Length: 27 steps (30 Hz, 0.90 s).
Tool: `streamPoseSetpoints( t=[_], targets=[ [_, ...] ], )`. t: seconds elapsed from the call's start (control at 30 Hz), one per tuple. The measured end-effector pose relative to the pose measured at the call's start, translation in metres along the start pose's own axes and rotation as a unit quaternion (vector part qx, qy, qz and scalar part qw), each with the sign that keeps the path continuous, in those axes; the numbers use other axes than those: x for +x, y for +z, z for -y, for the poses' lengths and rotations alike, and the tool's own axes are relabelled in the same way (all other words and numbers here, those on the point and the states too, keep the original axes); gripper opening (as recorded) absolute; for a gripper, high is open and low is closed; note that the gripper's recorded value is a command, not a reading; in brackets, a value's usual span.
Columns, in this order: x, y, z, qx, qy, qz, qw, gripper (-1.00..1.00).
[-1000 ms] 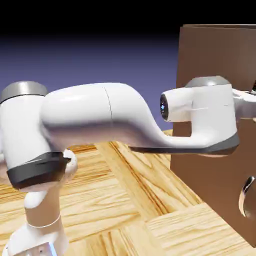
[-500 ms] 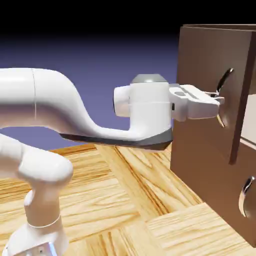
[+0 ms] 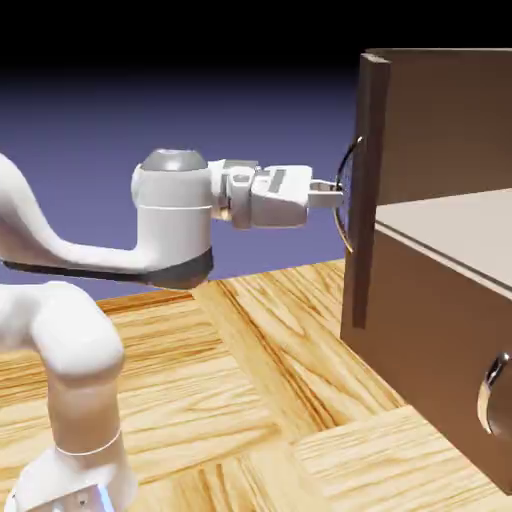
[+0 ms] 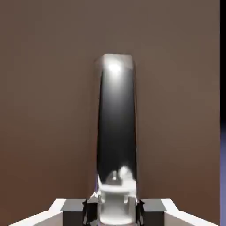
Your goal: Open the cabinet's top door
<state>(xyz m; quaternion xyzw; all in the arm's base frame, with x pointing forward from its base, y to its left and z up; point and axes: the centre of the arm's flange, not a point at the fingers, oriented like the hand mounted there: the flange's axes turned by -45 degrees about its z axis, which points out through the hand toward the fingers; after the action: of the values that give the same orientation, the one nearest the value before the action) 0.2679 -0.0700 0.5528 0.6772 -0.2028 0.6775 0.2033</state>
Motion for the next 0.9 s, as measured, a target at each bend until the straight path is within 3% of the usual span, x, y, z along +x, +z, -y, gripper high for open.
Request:
streamPoseSetpoints(
  t=[0.9],
  targets=[
    [0.0, -0.183, 0.095, -0.196, 0.0, 0.0, 0.981, -1.0]
  ],
)
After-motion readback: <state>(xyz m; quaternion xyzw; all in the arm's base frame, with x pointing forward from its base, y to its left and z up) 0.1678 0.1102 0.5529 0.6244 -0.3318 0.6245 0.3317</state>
